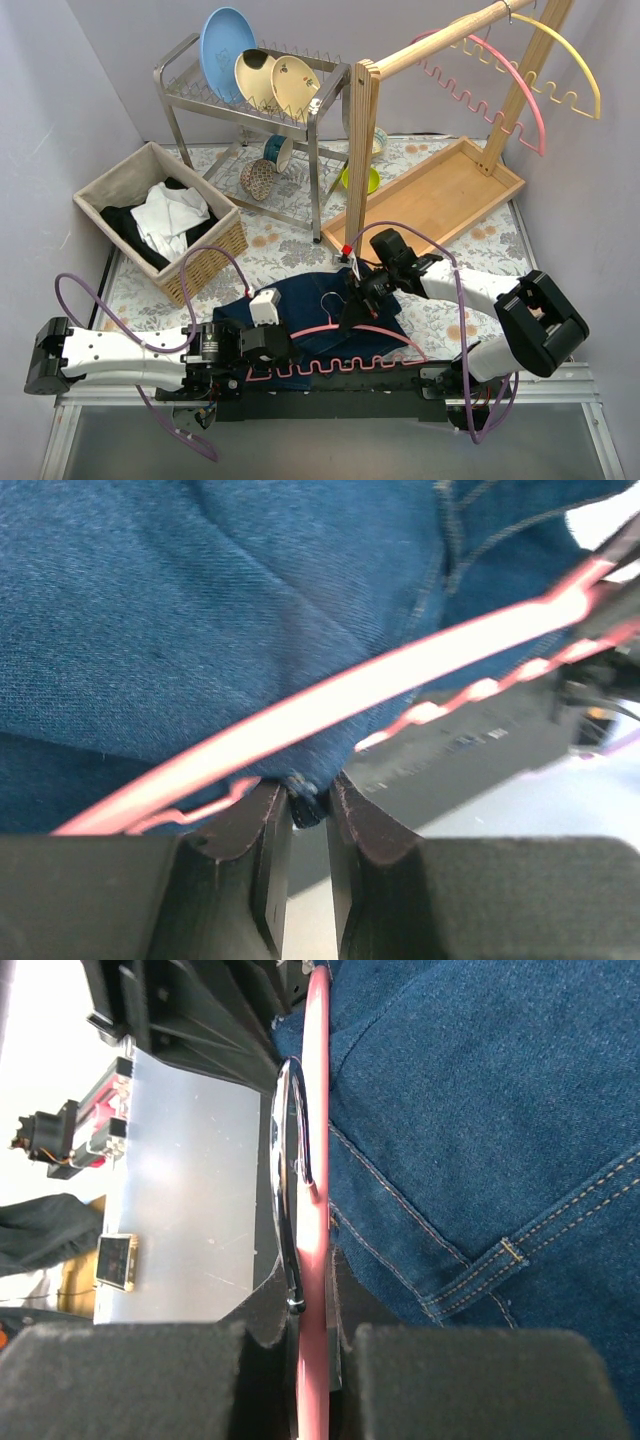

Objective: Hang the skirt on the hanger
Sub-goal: Place skirt on hanger

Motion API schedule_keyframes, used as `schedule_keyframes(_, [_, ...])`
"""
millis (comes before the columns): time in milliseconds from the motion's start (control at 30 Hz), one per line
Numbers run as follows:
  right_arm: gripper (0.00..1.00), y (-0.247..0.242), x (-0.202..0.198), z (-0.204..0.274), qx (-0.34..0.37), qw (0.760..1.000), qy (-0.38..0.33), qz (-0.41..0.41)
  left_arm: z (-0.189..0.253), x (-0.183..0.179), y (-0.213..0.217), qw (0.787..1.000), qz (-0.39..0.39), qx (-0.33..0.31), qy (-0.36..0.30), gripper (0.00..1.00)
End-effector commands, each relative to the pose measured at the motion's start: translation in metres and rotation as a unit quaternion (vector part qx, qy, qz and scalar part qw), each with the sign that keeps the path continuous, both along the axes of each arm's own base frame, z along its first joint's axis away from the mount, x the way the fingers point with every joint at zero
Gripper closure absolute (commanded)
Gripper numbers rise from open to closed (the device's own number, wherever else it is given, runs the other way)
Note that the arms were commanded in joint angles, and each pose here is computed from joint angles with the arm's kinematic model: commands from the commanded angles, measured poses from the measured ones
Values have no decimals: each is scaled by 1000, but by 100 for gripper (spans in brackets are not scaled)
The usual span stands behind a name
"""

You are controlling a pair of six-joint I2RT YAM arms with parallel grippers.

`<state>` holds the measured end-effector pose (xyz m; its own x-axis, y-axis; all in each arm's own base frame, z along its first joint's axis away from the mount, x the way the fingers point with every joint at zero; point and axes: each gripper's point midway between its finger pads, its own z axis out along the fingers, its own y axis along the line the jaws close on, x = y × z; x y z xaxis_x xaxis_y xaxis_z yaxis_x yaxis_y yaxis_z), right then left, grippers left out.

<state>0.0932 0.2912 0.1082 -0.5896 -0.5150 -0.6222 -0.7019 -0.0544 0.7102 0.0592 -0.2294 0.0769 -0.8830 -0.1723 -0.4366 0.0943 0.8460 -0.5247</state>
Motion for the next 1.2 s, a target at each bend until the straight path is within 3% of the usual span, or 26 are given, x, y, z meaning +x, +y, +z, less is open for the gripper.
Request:
schedule_keyframes(0, [99,2,3,16,22,999,-46,11,52,-6,-28,991,30,-119,46,85])
schedule_keyframes(267, [99,-1,5,45,73,993,-91,31,114,-26,-35,979,-35,-191,61,88])
schedule_keyframes(467, [99,-9,9,64,108,988,-109,32,137,-38,-23,974,-68,-204,67,88])
schedule_keyframes(767, [99,-15,29,66,102,987,-120,3,163,-50,-4,958,-90,-261,81,87])
schedule_keyframes(1000, [99,-17,40,49,66,990,-124,-25,102,-41,42,975,22,-171,137,87])
schedule_keyframes(1167, [99,-16,37,37,51,992,-110,-20,77,-24,65,981,105,-97,129,89])
